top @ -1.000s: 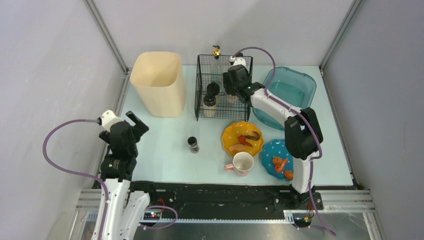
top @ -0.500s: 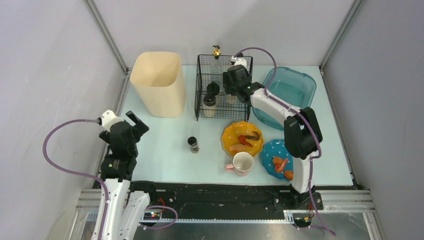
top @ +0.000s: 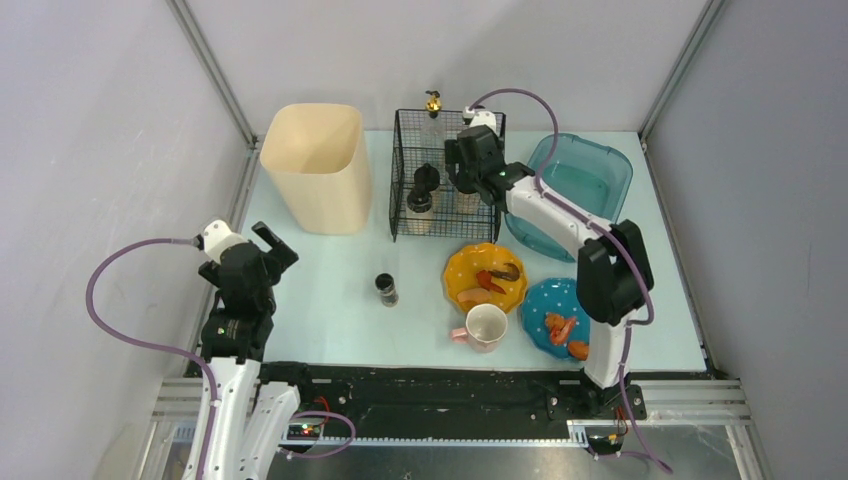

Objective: Clear the kitchen counter

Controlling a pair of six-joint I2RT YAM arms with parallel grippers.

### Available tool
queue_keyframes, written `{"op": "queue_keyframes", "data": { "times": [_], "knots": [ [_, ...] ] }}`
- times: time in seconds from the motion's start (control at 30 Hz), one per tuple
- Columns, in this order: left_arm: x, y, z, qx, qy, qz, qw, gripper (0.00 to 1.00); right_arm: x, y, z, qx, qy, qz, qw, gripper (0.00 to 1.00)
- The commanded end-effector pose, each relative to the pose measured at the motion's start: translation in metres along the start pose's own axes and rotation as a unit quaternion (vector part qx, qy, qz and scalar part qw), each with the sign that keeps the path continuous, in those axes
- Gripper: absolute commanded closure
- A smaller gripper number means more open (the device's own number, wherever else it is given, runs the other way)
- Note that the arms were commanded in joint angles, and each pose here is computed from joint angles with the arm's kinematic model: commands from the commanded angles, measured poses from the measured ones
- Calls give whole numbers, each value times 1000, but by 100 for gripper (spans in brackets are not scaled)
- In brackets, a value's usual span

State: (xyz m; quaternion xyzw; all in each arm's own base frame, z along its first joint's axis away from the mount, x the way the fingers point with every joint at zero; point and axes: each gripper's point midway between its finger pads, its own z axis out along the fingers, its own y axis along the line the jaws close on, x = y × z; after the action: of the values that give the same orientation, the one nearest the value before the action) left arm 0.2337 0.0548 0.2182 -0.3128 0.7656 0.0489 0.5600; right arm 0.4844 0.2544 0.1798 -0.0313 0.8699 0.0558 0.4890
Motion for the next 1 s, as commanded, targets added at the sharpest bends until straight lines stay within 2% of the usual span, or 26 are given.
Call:
{"op": "queue_keyframes", "data": {
  "times": [0.0,0.1,0.2,0.3,0.4,0.67,0.97],
  "knots": [
    [-6,-1,1,1,-9,-14,1000,2,-73,8,-67,-16,-101,7,995,16],
    [-5,-2,1,3,-6,-13,1000,2,-81,12,-91,-15,-125,-6,992,14],
    [-4,-4,2,7,-3,-12,1000,2,-88,26,-120,-49,-143,-29,988,12],
    [-2,-6,3,10,5,-9,1000,2,-78,50,-142,-99,-131,-68,984,11],
    [5,-12,6,23,22,-2,999,2,-63,60,-160,-115,-120,-92,982,11],
    [23,-35,10,78,80,31,993,2,-3,121,-199,-229,-53,-129,963,10],
    [29,-39,10,90,94,38,991,2,79,180,-206,-291,32,-170,941,10]
  ]
}}
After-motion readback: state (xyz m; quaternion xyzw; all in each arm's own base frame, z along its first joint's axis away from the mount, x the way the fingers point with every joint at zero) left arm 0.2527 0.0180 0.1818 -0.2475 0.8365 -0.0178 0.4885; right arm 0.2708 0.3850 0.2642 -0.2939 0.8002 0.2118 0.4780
